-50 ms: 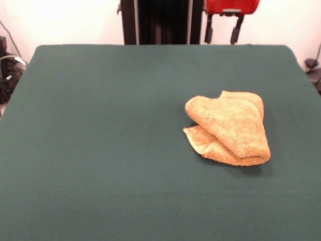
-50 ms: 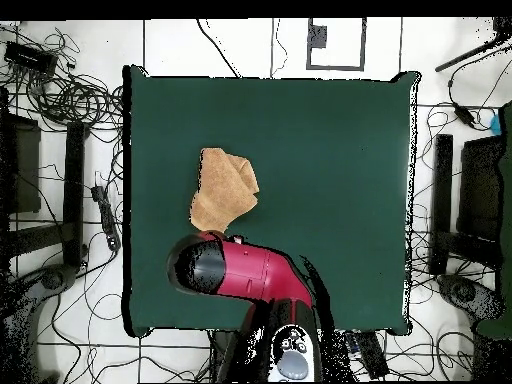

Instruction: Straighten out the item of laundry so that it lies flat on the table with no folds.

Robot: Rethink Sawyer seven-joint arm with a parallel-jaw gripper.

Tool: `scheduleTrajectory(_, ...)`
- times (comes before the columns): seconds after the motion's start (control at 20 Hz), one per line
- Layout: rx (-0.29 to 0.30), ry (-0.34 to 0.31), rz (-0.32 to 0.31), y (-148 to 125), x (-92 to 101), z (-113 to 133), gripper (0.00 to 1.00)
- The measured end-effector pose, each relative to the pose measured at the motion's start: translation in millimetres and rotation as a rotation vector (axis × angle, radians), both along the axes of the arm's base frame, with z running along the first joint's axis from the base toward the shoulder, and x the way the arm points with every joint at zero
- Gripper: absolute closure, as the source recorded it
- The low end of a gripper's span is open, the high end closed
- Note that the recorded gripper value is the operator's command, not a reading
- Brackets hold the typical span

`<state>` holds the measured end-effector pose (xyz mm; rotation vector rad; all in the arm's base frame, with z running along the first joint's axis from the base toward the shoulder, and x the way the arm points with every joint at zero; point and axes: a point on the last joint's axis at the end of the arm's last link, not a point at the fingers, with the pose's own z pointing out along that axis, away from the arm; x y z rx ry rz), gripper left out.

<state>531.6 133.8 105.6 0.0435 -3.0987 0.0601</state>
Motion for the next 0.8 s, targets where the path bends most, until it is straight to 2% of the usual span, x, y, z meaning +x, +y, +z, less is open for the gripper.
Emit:
scheduleTrajectory(0.4, -0.002, -0.011, 0.001, -0.3, 2.2, -1.2, 0.00)
scheduleTrajectory(0.8, -0.009, -0.034, 0.004, -1.4, 10.1, -13.4, 0.00)
